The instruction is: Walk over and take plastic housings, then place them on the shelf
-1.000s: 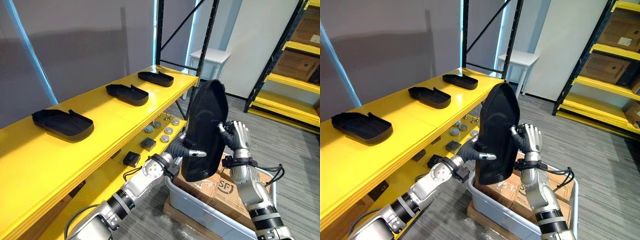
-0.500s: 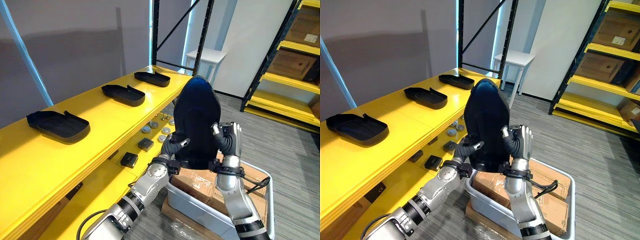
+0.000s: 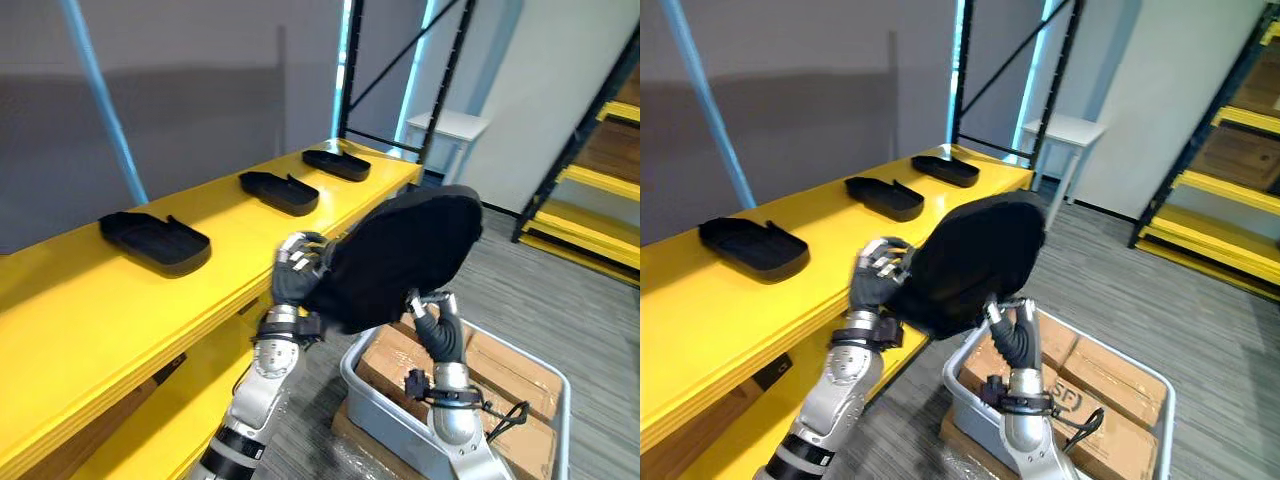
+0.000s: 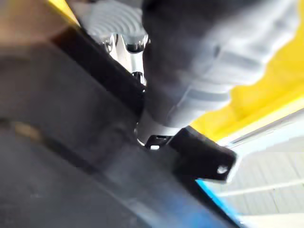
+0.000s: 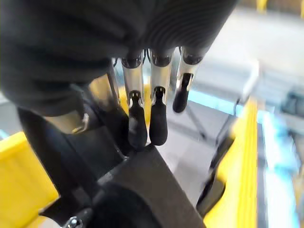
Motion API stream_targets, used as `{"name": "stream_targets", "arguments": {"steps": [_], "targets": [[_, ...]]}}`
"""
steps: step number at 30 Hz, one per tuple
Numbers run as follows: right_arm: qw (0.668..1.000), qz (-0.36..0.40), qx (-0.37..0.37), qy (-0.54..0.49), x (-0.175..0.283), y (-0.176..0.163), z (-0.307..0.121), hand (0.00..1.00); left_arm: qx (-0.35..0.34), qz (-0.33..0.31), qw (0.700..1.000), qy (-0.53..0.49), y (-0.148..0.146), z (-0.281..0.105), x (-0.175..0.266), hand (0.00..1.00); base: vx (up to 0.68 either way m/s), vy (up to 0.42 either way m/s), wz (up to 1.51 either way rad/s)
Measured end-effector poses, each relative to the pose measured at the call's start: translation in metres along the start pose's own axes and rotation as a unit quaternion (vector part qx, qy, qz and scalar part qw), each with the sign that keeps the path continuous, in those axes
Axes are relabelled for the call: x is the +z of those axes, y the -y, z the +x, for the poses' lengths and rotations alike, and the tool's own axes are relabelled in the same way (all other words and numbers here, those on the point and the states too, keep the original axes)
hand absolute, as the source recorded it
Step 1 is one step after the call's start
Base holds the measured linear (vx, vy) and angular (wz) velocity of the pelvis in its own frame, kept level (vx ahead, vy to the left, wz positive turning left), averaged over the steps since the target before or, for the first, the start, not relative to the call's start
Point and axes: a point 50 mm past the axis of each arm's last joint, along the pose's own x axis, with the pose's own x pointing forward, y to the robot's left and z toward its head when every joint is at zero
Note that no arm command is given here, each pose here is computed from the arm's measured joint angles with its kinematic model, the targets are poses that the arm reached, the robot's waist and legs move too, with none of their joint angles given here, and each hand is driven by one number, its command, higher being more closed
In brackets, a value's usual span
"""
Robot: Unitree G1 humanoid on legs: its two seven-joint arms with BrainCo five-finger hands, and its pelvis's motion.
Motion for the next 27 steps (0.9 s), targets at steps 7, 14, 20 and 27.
{"name": "stream_targets", "arguments": {"steps": [7, 14, 20, 27], "targets": [[0.987, 0.000, -0.151, -0.047, -0.020, 0.068, -0.001, 0.00, 0.290, 0.175, 0.941, 0.017, -0.112, -0.033, 0.005, 1.00, 0.05, 0.011, 0.80], [0.984, 0.016, -0.180, 0.000, -0.004, 0.070, 0.020, 0.00, 0.323, 0.191, 0.924, 0.068, -0.129, -0.055, 0.038, 1.00, 0.19, 0.133, 0.72], [0.980, -0.010, -0.198, 0.007, -0.003, 0.079, 0.025, 0.00, 0.320, 0.150, 0.930, 0.106, -0.125, -0.059, 0.052, 1.00, 0.11, 0.162, 0.43], [0.977, -0.029, -0.202, -0.062, -0.022, 0.091, -0.005, 0.00, 0.277, 0.067, 0.951, 0.123, -0.110, -0.044, 0.052, 1.00, 0.10, -0.130, 1.05]]}}
